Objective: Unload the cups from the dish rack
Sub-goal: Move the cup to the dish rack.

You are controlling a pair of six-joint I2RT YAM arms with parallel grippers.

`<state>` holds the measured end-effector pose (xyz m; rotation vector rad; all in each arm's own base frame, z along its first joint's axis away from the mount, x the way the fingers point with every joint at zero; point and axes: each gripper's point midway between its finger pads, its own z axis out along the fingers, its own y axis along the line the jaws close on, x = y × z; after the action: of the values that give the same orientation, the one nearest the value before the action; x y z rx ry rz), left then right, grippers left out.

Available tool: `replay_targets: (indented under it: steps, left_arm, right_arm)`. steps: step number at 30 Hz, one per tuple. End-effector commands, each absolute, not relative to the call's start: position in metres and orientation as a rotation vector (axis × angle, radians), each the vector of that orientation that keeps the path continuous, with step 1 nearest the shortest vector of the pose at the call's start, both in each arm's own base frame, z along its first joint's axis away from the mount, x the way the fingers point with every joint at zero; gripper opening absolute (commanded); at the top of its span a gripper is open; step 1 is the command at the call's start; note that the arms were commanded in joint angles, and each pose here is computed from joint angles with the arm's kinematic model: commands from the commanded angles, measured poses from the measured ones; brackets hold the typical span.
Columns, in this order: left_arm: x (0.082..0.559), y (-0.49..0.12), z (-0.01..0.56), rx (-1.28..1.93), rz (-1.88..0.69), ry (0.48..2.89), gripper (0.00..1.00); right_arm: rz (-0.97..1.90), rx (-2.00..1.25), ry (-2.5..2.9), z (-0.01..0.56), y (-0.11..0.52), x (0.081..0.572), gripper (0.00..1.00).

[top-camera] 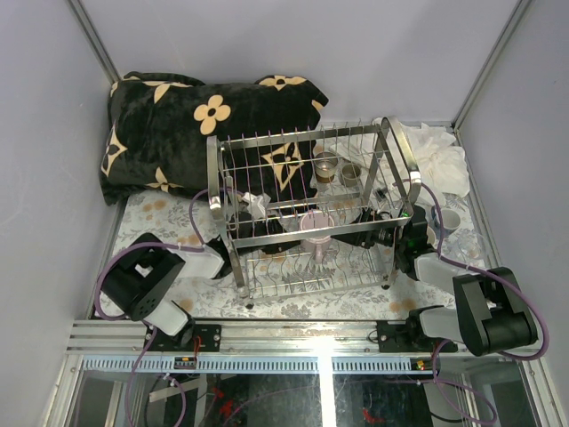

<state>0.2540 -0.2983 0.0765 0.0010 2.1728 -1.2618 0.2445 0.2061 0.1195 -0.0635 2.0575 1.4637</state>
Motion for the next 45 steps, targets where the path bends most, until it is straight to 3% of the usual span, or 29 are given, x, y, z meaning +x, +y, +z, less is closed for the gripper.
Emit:
replay_targets:
  steps: [1, 36, 45]
  left_arm:
    - [0.265, -0.315, 0.104, 0.046, -1.320, 2.066, 0.24]
    - [0.246, -0.332, 0.108, 0.174, -1.350, 2.067, 0.22]
    - [0.238, -0.348, 0.121, 0.278, -1.391, 2.030, 0.20]
  right_arm:
    - [1.419, -0.135, 1.992, 0.132, 0.209, 0.248, 0.60]
    - [1.259, -0.017, 2.056, 0.121, 0.201, 0.290, 0.58]
    - [1.244, -0.031, 2.050, 0.123, 0.198, 0.282, 0.57]
